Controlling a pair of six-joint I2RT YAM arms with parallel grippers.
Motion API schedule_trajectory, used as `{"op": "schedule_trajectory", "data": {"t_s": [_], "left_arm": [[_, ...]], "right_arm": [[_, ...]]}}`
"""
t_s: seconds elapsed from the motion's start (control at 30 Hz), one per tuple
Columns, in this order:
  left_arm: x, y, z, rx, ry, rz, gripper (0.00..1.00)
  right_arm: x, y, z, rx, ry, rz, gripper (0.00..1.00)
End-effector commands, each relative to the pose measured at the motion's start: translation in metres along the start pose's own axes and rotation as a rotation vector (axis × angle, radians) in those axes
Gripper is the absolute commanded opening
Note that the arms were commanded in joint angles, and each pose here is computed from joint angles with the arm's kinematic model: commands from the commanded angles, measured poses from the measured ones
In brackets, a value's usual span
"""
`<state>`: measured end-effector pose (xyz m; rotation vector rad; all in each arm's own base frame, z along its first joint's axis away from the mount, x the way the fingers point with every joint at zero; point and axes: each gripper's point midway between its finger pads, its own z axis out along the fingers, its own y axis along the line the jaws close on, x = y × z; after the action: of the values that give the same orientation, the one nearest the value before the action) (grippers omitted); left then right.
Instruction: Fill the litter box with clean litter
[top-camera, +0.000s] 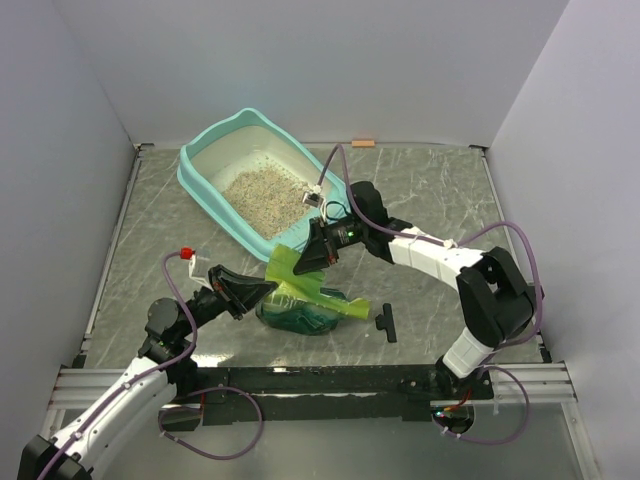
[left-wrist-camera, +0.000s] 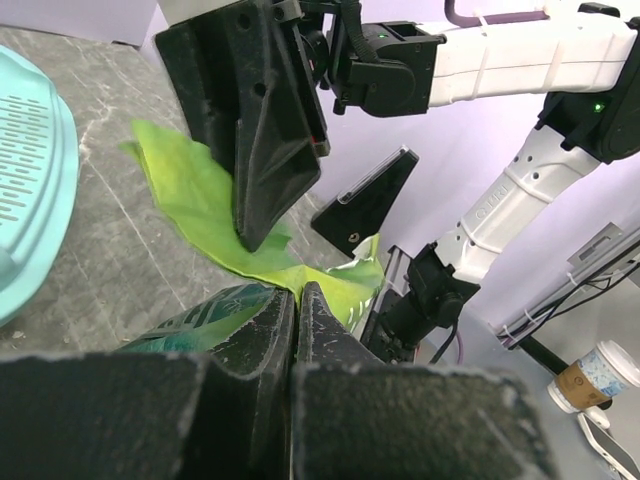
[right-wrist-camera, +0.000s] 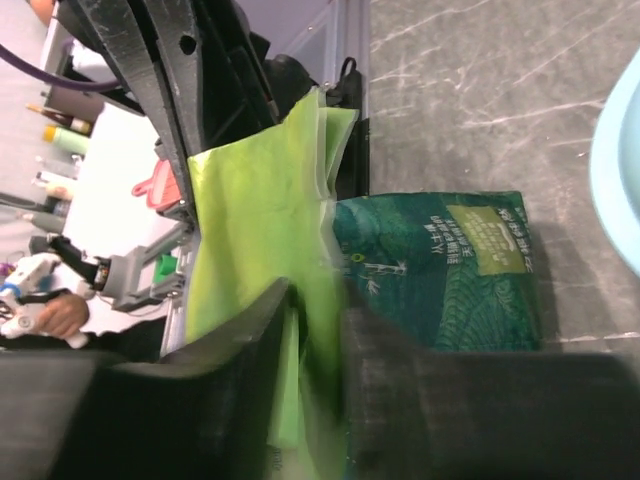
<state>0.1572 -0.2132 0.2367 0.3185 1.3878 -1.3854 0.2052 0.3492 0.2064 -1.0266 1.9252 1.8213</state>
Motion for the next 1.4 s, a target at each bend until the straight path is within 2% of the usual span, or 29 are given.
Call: {"op": "schedule_trajectory", "data": {"t_s": [0.0,0.07,0.13,0.17,0.2,0.23,0.27,0.3,0.37,0.4,0.47,0.63,0.8,0.83,1.03,1.37], "left_arm": [[-0.049,-0.043,0.003,0.141,-0.164,0.127,0.01],[-0.055,-0.037,0.004,0.093,-0.175,0.13,0.06],[-0.059,-0.025,0.008,0.0,-0.151,0.128,0.18],[-0.064,-0.021,0.008,-0.041,-0.15,0.132,0.23],[-0.069,-0.009,0.009,-0.144,-0.137,0.107,0.42],[-0.074,-0.002,0.008,-0.201,-0.134,0.113,0.55],[-0.093,-0.002,0.007,-0.262,-0.168,0.124,0.63],[-0.087,0.009,0.003,-0.332,-0.12,0.113,0.74],[-0.101,0.009,0.0,-0.395,-0.114,0.147,0.82],[-0.097,0.021,-0.007,-0.48,-0.086,0.137,0.87],[-0.11,0.022,-0.011,-0.539,-0.082,0.167,0.89],[-0.111,0.053,-0.038,-0.791,-0.024,0.194,0.93],[-0.105,0.056,-0.036,-0.779,-0.003,0.195,0.93],[-0.104,0.058,-0.036,-0.785,-0.005,0.191,0.93],[-0.096,0.076,-0.047,-0.888,0.041,0.191,0.94],[-0.086,0.096,-0.061,-0.996,0.07,0.199,0.94]], "right_arm": [[-0.01,0.03,-0.003,-0.029,-0.002,-0.106,0.0],[-0.013,0.034,-0.003,0.014,-0.002,-0.175,0.0],[-0.02,0.041,-0.008,0.135,-0.006,-0.205,0.0],[-0.028,0.05,-0.006,0.157,-0.002,-0.313,0.0],[-0.039,0.053,-0.01,0.258,-0.038,-0.374,0.0],[-0.036,0.053,-0.013,0.308,-0.016,-0.408,0.0],[-0.042,0.07,-0.011,0.323,-0.027,-0.483,0.0],[-0.048,0.068,-0.015,0.384,-0.042,-0.506,0.0],[-0.053,0.08,-0.017,0.41,-0.056,-0.558,0.0],[-0.056,0.082,-0.018,0.429,-0.065,-0.575,0.0],[-0.064,0.087,-0.021,0.485,-0.094,-0.628,0.0],[-0.075,0.111,-0.001,0.533,-0.117,-0.769,0.0],[-0.104,0.119,0.02,0.629,-0.14,-0.849,0.0],[-0.111,0.134,0.026,0.619,-0.155,-0.882,0.0],[-0.132,0.15,0.037,0.679,-0.209,-0.945,0.0],[-0.108,0.137,0.065,0.693,-0.161,-0.907,0.0]]}}
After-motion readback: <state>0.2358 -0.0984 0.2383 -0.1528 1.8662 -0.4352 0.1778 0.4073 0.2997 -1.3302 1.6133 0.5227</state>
